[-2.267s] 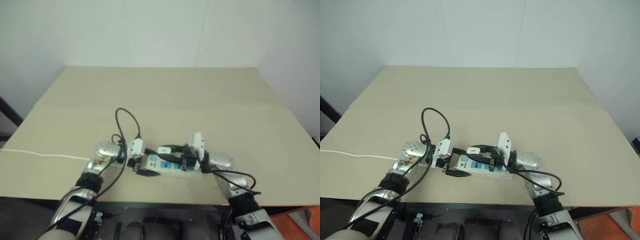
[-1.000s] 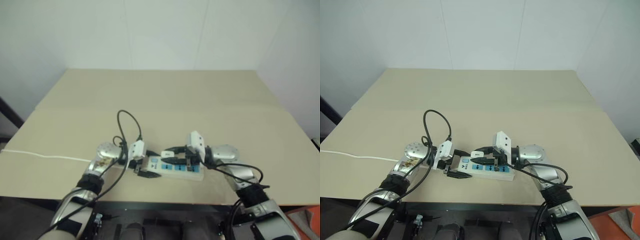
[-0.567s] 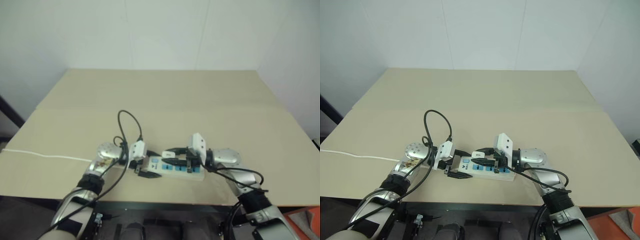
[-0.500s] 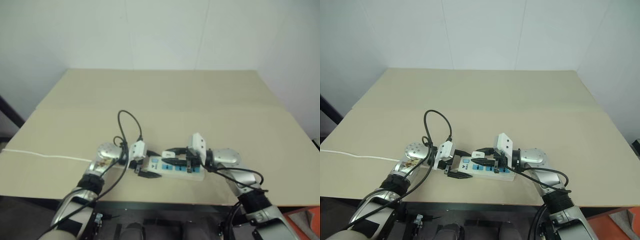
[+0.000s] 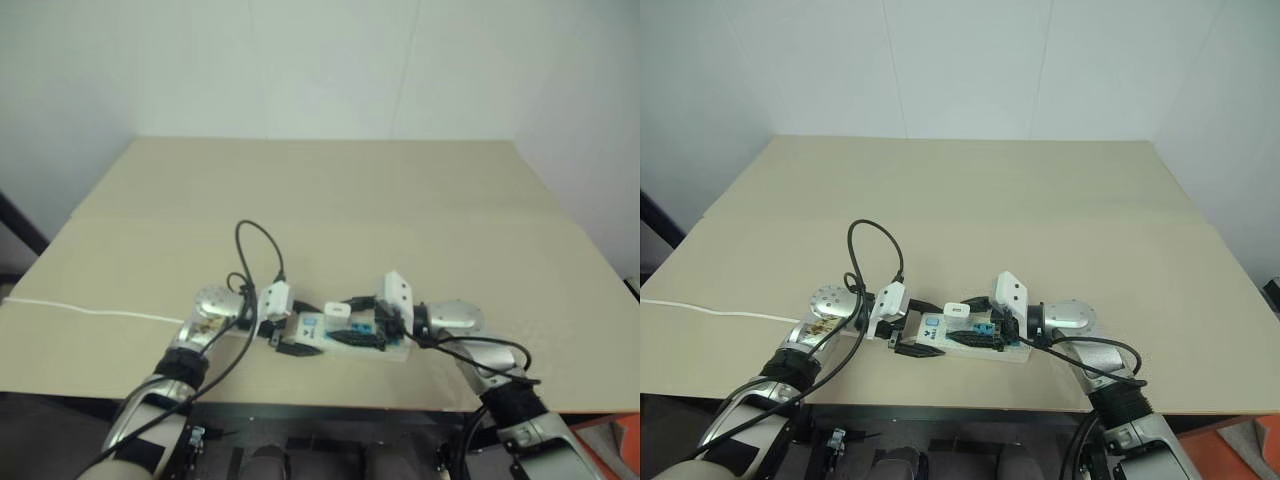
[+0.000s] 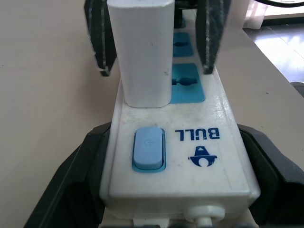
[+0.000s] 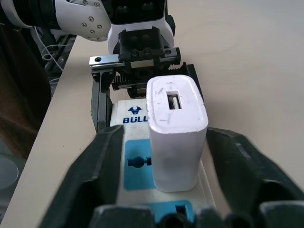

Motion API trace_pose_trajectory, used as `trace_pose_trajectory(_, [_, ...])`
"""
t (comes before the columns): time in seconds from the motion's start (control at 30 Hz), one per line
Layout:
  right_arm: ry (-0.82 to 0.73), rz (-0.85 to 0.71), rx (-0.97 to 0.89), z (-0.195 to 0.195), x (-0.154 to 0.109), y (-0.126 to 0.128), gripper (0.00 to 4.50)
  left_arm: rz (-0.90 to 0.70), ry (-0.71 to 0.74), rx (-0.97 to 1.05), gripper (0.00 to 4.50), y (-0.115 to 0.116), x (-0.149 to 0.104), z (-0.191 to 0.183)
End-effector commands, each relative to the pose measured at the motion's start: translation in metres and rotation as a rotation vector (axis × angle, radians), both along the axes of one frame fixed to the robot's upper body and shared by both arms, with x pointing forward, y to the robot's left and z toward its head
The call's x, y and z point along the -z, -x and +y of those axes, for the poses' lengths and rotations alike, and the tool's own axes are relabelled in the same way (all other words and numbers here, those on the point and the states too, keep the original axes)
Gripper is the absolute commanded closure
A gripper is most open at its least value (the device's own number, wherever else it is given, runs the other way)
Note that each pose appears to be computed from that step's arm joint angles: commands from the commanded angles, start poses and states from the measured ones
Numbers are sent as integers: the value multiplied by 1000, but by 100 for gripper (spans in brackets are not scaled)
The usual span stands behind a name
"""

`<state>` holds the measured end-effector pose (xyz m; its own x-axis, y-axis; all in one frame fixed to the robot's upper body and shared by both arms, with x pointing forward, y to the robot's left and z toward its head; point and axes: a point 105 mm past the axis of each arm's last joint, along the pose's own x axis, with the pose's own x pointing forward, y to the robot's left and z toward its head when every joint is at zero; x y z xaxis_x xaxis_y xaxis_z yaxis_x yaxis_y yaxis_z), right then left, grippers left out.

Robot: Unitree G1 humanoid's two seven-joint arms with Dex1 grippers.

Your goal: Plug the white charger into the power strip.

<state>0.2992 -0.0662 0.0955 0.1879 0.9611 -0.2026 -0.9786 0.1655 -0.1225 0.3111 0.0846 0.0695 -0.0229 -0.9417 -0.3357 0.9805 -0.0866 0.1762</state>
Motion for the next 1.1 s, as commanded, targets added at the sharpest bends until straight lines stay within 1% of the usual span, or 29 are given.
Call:
trace_pose_trajectory(0.03, [72,109,15,-8,29,7,4,64,-56,-11,117,6,19,5])
trace_pose_trajectory(0.13, [84,93,13,-9,29,7,4,65,-55,-11,117,6,19,4])
trace_pose_trajectory(0.27, [81,65,30,-16,20,3,4,63,-47,-12,117,6,19,2])
trace_pose_trajectory(0.33, [78,36,52,-24,12,-1,0,62,-34,-21,42,4,17,1])
trace_pose_trajectory(0.37, [78,19,61,-29,7,-2,0,61,-28,-22,15,3,15,0])
trace_pose_trajectory(0.4, [79,5,68,-32,3,-2,0,59,-24,-20,2,3,13,0])
trace_pose_trajectory(0.53, [81,-59,87,-46,-15,-1,0,56,9,27,2,7,-5,2])
trace_pose_trajectory(0.67, [75,-102,98,-56,-32,6,0,5,30,47,2,9,-26,10])
trace_pose_trajectory(0.8, [82,-144,120,-72,-51,16,0,-42,13,71,2,12,-51,29])
trace_pose_trajectory(0.93, [97,-166,177,-94,-67,26,0,-102,4,32,2,9,-74,49])
trace_pose_trajectory(1.1, [147,-180,259,-118,-76,35,0,-145,-33,-3,2,11,-87,70])
